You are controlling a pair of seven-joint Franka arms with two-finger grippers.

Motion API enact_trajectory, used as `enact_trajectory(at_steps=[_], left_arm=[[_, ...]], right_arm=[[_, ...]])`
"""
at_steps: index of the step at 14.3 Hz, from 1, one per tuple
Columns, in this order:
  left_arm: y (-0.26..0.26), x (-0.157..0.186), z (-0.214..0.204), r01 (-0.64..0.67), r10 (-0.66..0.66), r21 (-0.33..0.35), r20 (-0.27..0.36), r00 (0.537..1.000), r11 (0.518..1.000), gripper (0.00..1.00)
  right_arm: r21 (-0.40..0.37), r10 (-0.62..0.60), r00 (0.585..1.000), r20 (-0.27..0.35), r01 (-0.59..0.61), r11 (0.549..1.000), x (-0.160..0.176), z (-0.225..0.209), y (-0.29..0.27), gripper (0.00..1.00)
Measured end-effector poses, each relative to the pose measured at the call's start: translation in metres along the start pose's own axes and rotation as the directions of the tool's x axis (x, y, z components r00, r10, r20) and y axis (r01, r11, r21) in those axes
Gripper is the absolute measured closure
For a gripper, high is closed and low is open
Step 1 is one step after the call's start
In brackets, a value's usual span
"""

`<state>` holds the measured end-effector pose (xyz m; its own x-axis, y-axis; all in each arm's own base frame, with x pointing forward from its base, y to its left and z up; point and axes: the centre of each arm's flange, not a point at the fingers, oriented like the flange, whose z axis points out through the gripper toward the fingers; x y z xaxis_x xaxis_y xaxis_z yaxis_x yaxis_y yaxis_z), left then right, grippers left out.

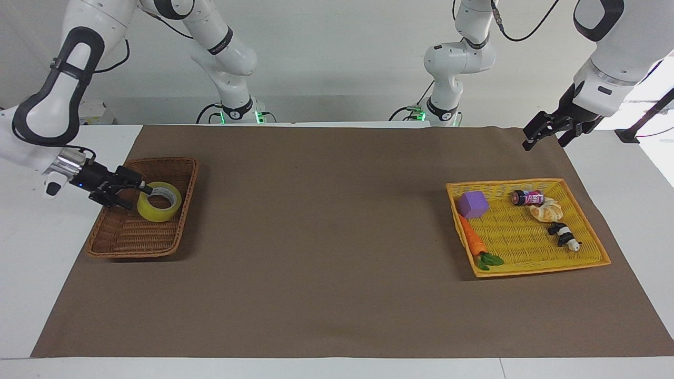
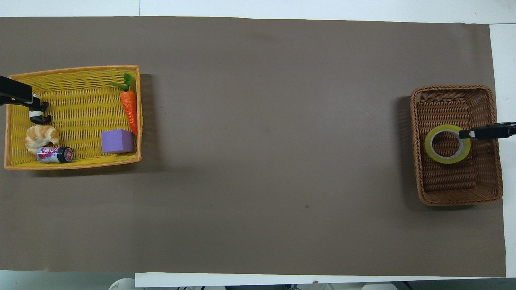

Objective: Move tape to another basket

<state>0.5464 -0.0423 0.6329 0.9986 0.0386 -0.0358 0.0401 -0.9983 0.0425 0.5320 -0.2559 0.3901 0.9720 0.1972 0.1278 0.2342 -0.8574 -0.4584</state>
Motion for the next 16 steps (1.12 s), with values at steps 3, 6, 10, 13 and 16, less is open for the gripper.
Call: enact_trajectory(at_steps=[3, 6, 10, 13, 16], left_arm=[[0.002, 0.000, 0.000, -0.005, 0.005, 0.000, 0.001, 1.000, 1.000, 0.00], [0.003, -0.002, 0.002, -0.006, 0.006, 0.004, 0.021, 1.000, 1.000, 0.00], [0.003, -0.004, 0.003, 0.021, -0.022, 0.022, 0.031, 0.999, 1.000, 0.00], [0.004, -0.004, 0.005, 0.025, -0.026, 0.025, 0.033, 0.999, 0.999, 0.00], [0.003, -0.003, 0.009, 0.031, -0.032, 0.028, 0.045, 0.998, 0.999, 0.00]], right_arm=[[-0.213, -0.154, 0.984, 0.092, 0.171, 0.962, 0.026, -0.036, -0.048, 0.00], [-0.348, -0.209, 0.963, 0.170, 0.257, 0.902, 0.045, -0.069, -0.106, 0.00], [-0.374, 0.085, 0.977, 0.196, -0.006, 0.927, 0.054, -0.087, -0.186, 0.00], [-0.430, 0.194, 0.959, 0.205, -0.090, 0.898, 0.060, -0.107, -0.234, 0.00], [-0.460, 0.181, 0.962, 0.203, -0.069, 0.885, 0.060, -0.119, -0.278, 0.00]])
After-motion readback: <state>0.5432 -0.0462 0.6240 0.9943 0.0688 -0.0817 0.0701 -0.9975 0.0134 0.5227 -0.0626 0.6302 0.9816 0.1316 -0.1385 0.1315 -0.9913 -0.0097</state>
